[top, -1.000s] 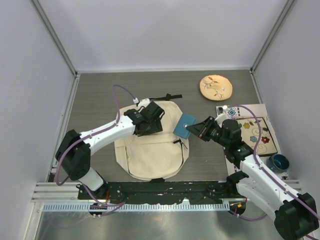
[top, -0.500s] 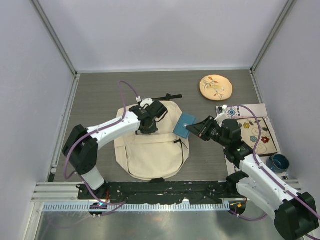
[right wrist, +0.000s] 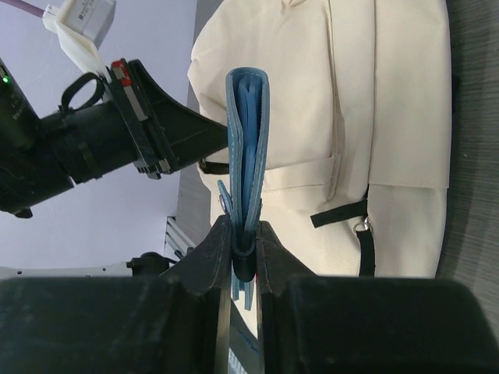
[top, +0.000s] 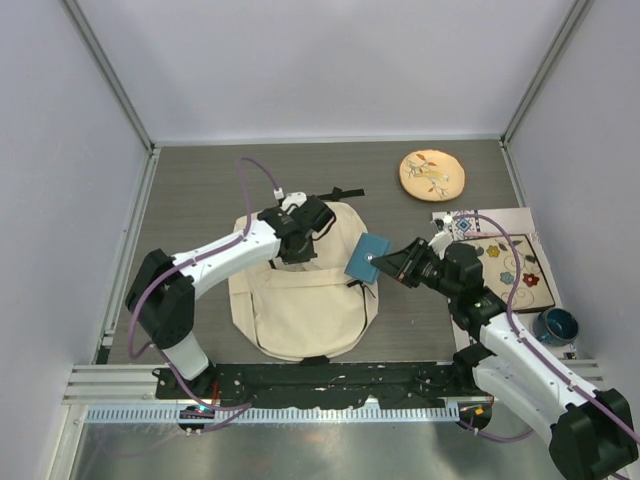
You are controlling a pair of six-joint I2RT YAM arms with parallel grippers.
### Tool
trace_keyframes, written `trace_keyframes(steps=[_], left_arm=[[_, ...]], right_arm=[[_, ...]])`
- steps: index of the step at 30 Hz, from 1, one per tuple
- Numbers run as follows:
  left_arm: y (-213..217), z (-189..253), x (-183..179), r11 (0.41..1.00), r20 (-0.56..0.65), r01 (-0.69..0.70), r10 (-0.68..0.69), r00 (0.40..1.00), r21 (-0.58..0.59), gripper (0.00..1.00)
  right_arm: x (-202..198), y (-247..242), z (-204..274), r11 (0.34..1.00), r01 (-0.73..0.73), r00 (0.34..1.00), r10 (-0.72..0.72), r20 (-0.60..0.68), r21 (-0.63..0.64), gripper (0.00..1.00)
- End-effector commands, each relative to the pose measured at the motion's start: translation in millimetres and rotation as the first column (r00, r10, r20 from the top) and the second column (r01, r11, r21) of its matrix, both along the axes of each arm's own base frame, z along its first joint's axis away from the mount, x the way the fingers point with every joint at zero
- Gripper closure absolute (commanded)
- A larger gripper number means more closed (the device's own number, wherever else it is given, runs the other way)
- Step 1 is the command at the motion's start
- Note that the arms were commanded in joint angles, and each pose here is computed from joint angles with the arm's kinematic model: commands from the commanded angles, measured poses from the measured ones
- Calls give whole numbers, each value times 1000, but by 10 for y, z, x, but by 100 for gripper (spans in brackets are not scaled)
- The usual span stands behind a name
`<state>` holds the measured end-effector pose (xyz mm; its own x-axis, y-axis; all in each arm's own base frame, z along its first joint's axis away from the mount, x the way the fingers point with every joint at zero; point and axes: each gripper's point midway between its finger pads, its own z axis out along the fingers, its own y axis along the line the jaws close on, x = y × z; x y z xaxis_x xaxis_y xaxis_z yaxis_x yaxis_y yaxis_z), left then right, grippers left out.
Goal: Pack the student bag
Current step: Place the personal item in the student bag.
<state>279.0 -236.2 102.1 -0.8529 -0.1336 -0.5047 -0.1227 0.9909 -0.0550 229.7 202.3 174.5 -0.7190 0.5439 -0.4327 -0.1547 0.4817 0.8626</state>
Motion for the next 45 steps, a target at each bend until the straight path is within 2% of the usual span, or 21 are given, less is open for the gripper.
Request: trace_keyframes(steps=[1, 11, 19, 25, 37, 39, 40, 42, 43, 45], left_arm=[[-187, 481, 282, 993, 134, 11, 4, 991, -113, 100], [-175, 767, 316, 985, 191, 23, 9, 982, -168, 100], [-158, 893, 302, 980, 213, 29, 13, 977, -195, 100], [-144, 993, 283, 974, 230, 35, 18, 973, -225, 100], [-148, 1123, 217, 957, 251, 56, 18, 968, -285, 100], [-151, 1137, 191, 951, 254, 61, 19, 967, -303, 100], [-155, 1142, 194, 949, 257, 60, 23, 966, -309, 100], [-142, 1173, 177, 947, 263, 64, 23, 964, -314, 100], [-138, 1180, 172, 946, 265, 63, 24, 964, -317, 100], [-122, 1193, 164, 947, 269, 65, 24, 963, -315, 100]], right_arm=[[-77, 33, 173, 997, -23, 998, 18, 61, 73, 99], [-242, 205, 119, 987, -74, 997, 71, 29, 142, 99], [-465, 667, 184, 941, -162, 985, 172, -8, 298, 99], [-540, 987, 217, 912, -203, 974, 224, -17, 356, 99], [-323, 1263, 245, 870, -193, 971, 236, -40, 455, 99], [-269, 1303, 105, 866, -165, 969, 231, -86, 471, 99], [-256, 1304, 235, 832, -166, 970, 233, -62, 529, 99], [-199, 1343, 80, 829, -135, 968, 227, -105, 543, 99], [-198, 1336, 212, 788, -146, 969, 235, -73, 599, 99], [-141, 1360, 96, 776, -118, 967, 231, -106, 619, 99]])
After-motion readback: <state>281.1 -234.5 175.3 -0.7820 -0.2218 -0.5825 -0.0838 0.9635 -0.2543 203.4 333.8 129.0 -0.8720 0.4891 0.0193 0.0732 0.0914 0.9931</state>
